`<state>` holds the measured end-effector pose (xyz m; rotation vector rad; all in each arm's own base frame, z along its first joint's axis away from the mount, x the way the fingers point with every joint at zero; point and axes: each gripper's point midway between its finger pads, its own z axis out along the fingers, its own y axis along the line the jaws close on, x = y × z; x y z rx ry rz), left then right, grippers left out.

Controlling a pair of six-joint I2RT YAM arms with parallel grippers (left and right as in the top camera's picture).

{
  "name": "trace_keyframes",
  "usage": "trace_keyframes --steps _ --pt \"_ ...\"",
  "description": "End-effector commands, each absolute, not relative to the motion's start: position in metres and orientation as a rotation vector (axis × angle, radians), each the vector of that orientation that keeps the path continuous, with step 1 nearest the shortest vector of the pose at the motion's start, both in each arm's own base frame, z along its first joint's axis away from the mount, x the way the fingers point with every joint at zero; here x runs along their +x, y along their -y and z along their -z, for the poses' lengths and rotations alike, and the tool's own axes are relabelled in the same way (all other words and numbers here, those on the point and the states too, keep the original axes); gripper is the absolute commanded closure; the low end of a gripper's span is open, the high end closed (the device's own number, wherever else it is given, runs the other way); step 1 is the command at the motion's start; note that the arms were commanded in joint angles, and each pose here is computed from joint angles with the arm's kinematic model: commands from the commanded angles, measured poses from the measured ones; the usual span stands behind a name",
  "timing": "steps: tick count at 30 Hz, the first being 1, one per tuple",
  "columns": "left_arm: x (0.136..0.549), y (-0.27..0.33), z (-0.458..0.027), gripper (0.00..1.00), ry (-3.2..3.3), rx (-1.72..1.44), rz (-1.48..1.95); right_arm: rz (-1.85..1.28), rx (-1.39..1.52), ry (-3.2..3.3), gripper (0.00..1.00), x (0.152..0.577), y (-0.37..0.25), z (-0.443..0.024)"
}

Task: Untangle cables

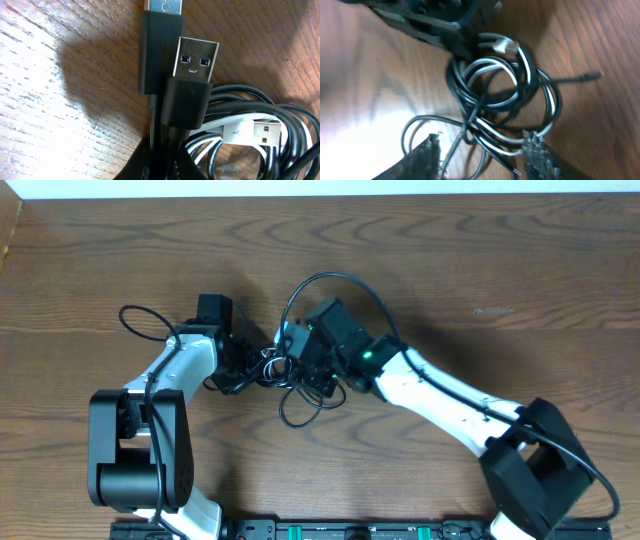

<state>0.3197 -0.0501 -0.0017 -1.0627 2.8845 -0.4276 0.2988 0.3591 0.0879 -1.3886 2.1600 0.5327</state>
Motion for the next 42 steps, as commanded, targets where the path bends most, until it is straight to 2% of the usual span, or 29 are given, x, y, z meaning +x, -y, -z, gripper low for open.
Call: trace_keyframes --steps 1,8,15,24,30,38,42 --pt "0.310 0.036 0.015 0.92 -2.902 -1.096 0.304 -0.394 -1.320 -2.244 0.55 0.315 -0.347 -0.062" --pt "0.310 0.036 0.015 0.92 -2.902 -1.096 0.304 -0.527 -1.367 -2.228 0.67 0.307 -0.369 -0.036" --pt "0.310 0.036 0.015 0.92 -2.902 -1.096 0.304 -0.638 -1.313 -2.206 0.69 0.307 -0.381 -0.051" --pt "0.309 0.036 0.015 0.92 -2.902 -1.096 0.304 -0.806 -1.359 -2.164 0.55 0.287 -0.391 -0.070" --pt "0.309 0.037 0.015 0.92 -2.902 -1.096 0.305 -0.646 -1.359 -2.246 0.56 0.294 -0.375 -0.046" --pt "0.309 0.037 0.015 0.92 -2.902 -1.096 0.305 -0.639 -1.399 -2.252 0.56 0.294 -0.380 -0.017" --pt "0.309 0.036 0.015 0.92 -2.902 -1.096 0.305 -0.634 -1.389 -2.245 0.49 0.298 -0.380 -0.015"
